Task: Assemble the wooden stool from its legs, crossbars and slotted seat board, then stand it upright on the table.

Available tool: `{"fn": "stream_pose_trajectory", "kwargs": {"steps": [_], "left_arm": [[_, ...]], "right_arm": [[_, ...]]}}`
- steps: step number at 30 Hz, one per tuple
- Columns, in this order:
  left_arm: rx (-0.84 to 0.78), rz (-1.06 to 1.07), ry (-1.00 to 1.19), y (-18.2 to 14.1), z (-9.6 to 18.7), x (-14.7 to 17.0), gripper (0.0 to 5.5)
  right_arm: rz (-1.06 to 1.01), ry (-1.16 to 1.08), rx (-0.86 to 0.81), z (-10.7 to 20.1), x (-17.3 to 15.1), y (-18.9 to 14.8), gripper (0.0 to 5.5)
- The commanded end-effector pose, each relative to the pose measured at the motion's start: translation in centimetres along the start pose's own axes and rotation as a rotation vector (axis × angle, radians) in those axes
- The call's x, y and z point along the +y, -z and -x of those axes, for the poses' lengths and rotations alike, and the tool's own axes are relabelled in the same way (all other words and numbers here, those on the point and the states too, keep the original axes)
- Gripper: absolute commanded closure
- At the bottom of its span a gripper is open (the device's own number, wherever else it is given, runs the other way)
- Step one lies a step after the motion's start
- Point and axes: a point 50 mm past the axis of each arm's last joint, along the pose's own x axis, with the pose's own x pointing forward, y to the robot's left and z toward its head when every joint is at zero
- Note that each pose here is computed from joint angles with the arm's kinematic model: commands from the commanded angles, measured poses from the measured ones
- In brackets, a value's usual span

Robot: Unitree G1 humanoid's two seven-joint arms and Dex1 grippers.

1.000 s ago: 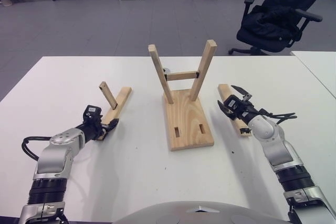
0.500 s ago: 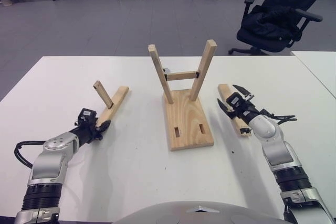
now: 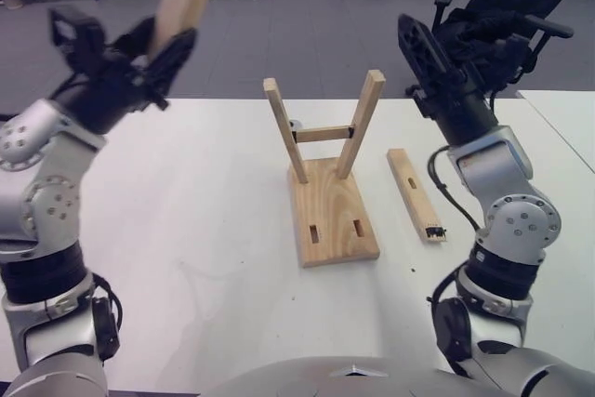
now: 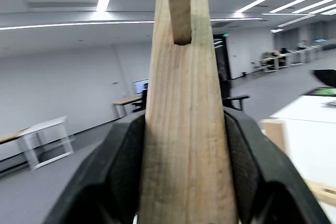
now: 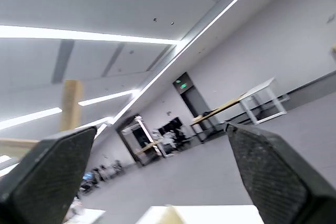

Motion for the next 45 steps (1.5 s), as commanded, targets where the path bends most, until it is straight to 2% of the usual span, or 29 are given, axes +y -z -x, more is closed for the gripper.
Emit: {"fn": "stream_pose_trajectory", "kwargs": {"steps": [1,7,13,21,29,31,32,35,40,45], "left_arm": [[0.006,-0.015,0.149,0.8,-2.7,-2.8,3.47],[0.033,-0.059,0.253,2.0,-3.6,-4.6,3.47],[0.054,-0.115,0.254,2.3,-3.2,-4.8,3.47],[0.107,-0.116,0.282,3.3,-1.3,-5.4,3.47],[0.129,-0.086,0.335,3.9,-0.9,-6.2,3.47],[0.154,-0.058,0.372,4.5,-0.7,-6.9,3.47],[0.179,-0.045,0.406,5.0,-0.4,-7.6,3.10],[0.233,0.006,0.422,6.5,0.7,-8.7,2.56],[0.326,0.058,0.341,8.9,2.9,-8.2,1.72],[0.380,0.041,0.166,10.5,4.3,-6.9,1.20]], "right_arm": [[-0.202,-0.105,-0.006,-1.7,4.1,0.4,0.91],[-0.371,-0.083,-0.038,-1.8,4.5,-0.9,0.91],[-0.345,0.069,0.030,-1.7,2.6,0.3,0.91],[-0.313,0.113,0.074,-0.5,1.6,0.4,2.68],[-0.301,0.146,0.111,0.7,0.8,1.3,4.25],[-0.253,0.171,0.103,1.6,0.4,1.5,4.46],[-0.234,0.198,0.100,2.4,0.1,1.8,4.46],[-0.174,0.296,0.115,5.2,-1.2,2.3,4.46],[-0.065,0.567,0.168,11.6,-3.8,1.4,4.46],[0.033,0.694,0.245,13.4,-4.4,0.5,4.46]]}}
